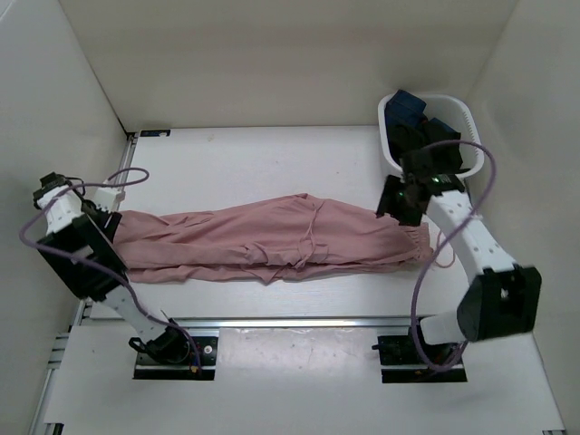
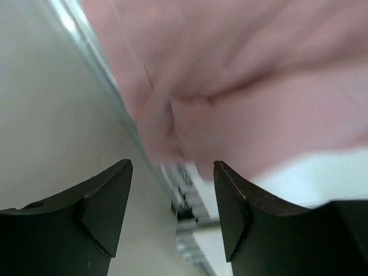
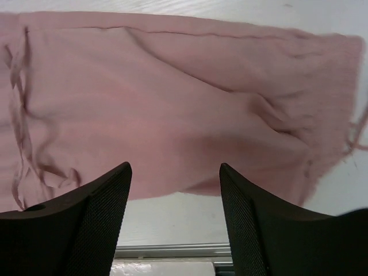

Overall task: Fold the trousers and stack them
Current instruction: Fold the trousers

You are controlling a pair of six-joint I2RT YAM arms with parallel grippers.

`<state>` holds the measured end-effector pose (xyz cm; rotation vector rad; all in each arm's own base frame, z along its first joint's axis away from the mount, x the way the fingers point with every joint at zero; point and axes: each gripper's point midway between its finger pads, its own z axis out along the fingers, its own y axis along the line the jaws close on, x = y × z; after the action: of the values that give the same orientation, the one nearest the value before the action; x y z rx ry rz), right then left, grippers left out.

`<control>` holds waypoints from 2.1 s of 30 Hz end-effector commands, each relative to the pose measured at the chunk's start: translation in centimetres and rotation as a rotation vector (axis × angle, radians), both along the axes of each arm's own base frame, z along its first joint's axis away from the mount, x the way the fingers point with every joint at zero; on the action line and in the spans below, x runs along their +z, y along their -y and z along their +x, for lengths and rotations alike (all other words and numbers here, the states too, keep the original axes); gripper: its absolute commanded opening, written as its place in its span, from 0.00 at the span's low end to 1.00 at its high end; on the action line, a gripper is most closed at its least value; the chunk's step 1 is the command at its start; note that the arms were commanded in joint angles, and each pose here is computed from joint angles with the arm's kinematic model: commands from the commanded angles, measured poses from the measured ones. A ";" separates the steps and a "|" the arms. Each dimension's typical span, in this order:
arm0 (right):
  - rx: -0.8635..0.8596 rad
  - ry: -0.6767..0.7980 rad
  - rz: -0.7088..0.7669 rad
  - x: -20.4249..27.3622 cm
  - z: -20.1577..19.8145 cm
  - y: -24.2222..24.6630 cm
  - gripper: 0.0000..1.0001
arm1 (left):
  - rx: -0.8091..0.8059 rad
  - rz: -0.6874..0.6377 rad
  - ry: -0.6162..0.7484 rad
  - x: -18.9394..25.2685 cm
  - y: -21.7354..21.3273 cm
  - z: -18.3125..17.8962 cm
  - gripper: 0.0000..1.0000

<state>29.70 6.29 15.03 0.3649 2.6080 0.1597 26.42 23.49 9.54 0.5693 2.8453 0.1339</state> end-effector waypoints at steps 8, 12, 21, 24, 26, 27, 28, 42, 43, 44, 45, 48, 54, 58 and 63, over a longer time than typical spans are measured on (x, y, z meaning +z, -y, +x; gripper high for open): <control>0.230 0.022 -0.009 1.4 4.4 -8.6 0.70 | -0.085 -0.171 -0.045 -3.5 3.3 3.4 0.77; 0.214 0.012 -0.002 0.7 4.0 -8.5 0.70 | -0.100 -0.233 -0.175 -5.3 4.6 0.6 0.68; 0.248 -0.018 0.017 -0.1 3.9 -10.2 0.71 | -0.034 -0.172 -0.253 -4.6 3.1 -0.7 0.65; 0.251 -0.005 0.006 0.2 4.2 -10.1 0.71 | 0.020 -0.092 -0.263 -4.4 1.3 -0.9 0.85; 0.254 -0.002 -0.006 0.2 4.3 -9.9 0.71 | 0.049 -0.059 -0.303 -5.2 0.8 -1.7 0.86; 0.254 -0.002 -0.006 0.2 4.3 -9.9 0.71 | 0.049 -0.057 -0.316 -5.8 0.7 -1.8 0.86; 0.254 -0.002 -0.006 0.2 4.3 -9.9 0.71 | 0.057 -0.064 -0.326 -6.2 0.8 -1.9 0.85; 0.240 0.003 -0.051 0.4 4.0 -8.8 0.70 | 0.094 -0.165 -0.236 -4.0 2.2 -0.5 0.17; 0.240 0.003 -0.051 0.4 4.0 -8.8 0.70 | 0.095 -0.140 -0.199 -2.7 2.0 -0.1 0.27; 0.240 0.003 -0.051 0.4 4.0 -8.8 0.70 | 0.095 -0.126 -0.179 -2.2 1.8 0.1 0.57; 0.240 0.003 -0.051 0.4 4.0 -8.8 0.70 | 0.080 -0.127 -0.183 -2.3 2.0 -0.2 0.62; 0.240 0.003 -0.051 0.4 4.0 -8.8 0.70 | 0.070 -0.127 -0.227 -3.6 2.3 -1.4 0.66; 0.249 0.004 -0.056 0.9 3.7 -8.7 0.70 | 0.078 -0.174 -0.294 -6.0 3.1 -2.4 0.58; 0.243 0.007 -0.066 0.9 3.8 -8.5 0.70 | 0.096 -0.181 -0.302 -6.7 2.6 -1.7 0.58; 0.238 0.009 -0.075 1.1 3.6 -8.2 0.70 | 0.113 -0.185 -0.267 -6.3 2.0 -0.1 0.17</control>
<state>33.20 14.91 14.02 0.0452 2.6835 0.1534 24.61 20.81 1.88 0.4496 3.1660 -0.2420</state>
